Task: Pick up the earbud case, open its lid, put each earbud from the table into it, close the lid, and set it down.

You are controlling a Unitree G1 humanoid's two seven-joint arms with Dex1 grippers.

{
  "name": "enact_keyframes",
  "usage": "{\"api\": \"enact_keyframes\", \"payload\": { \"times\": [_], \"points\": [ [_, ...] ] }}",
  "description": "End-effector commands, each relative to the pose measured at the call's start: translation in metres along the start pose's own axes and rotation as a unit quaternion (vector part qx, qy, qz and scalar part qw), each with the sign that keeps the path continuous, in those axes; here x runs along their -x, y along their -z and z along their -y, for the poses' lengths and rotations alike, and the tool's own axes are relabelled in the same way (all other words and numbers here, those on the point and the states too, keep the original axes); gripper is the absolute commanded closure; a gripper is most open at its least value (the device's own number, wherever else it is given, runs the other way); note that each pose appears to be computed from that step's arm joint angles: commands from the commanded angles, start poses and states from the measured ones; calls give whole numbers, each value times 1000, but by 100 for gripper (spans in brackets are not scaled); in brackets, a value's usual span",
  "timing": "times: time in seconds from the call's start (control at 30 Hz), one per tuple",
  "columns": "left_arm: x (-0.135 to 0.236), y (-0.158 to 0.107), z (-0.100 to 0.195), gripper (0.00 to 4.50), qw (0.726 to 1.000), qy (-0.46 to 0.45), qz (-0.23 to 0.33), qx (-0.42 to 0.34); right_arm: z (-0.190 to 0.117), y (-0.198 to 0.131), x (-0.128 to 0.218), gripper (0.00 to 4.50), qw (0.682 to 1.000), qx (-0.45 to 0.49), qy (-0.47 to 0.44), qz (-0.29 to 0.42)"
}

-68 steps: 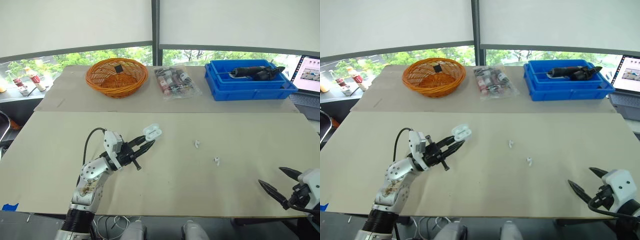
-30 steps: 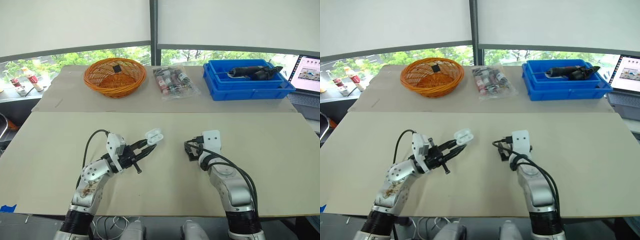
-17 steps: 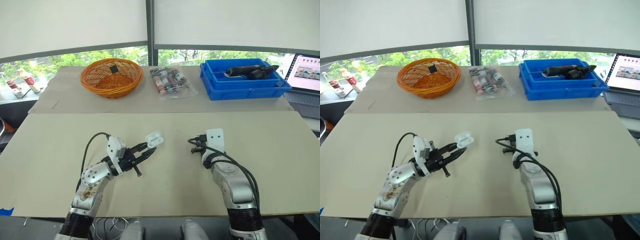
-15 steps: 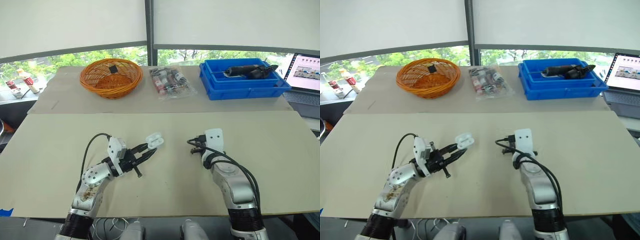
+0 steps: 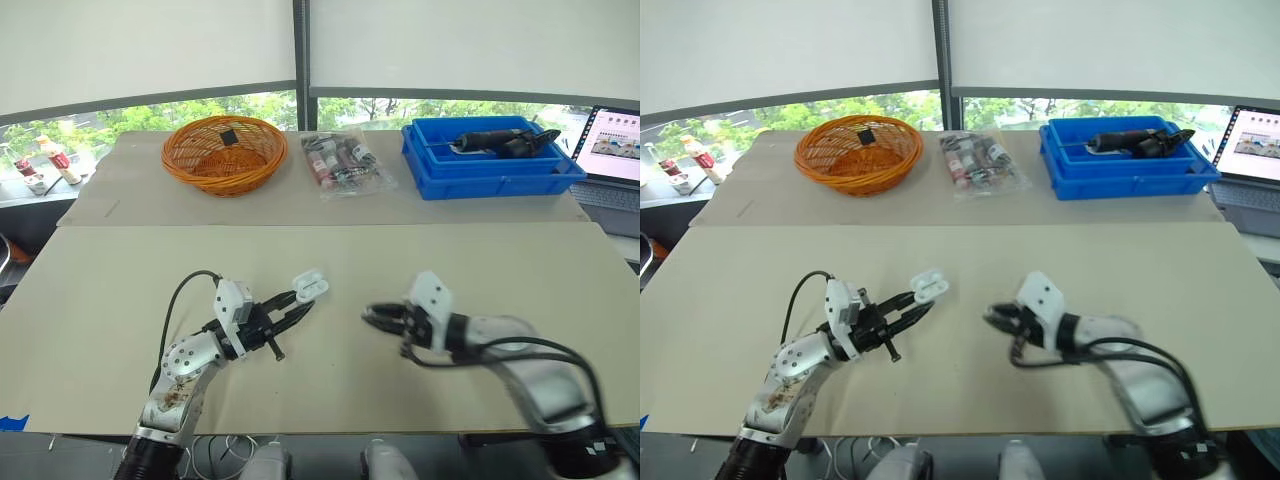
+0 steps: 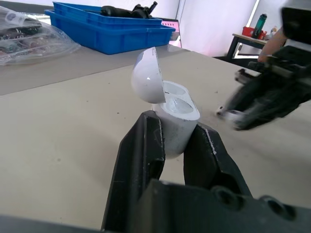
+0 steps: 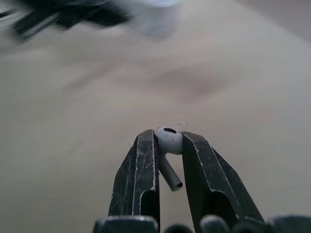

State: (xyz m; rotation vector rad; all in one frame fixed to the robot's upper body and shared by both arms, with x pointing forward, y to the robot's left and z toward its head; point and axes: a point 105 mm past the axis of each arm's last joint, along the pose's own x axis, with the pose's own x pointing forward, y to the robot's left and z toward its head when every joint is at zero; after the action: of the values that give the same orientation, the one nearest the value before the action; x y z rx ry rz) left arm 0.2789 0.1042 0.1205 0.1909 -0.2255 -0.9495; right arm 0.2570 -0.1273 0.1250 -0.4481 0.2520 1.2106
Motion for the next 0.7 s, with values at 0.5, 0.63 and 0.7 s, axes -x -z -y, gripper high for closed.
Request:
{"api": "enact_keyframes", "payload": {
  "times": [0.5,0.63,0.7],
  "points": [
    [7,-13,12,397,1000,-5,2,3,3,73,97,417,938,179,-207,-212],
    [7,-13,13,397,1000,-7,3,4,5,76,94,417,944,168,-194,-209],
    [6,-13,13,397,1000,-8,3,5,6,79,94,417,944,162,-191,-213]
  ]
}}
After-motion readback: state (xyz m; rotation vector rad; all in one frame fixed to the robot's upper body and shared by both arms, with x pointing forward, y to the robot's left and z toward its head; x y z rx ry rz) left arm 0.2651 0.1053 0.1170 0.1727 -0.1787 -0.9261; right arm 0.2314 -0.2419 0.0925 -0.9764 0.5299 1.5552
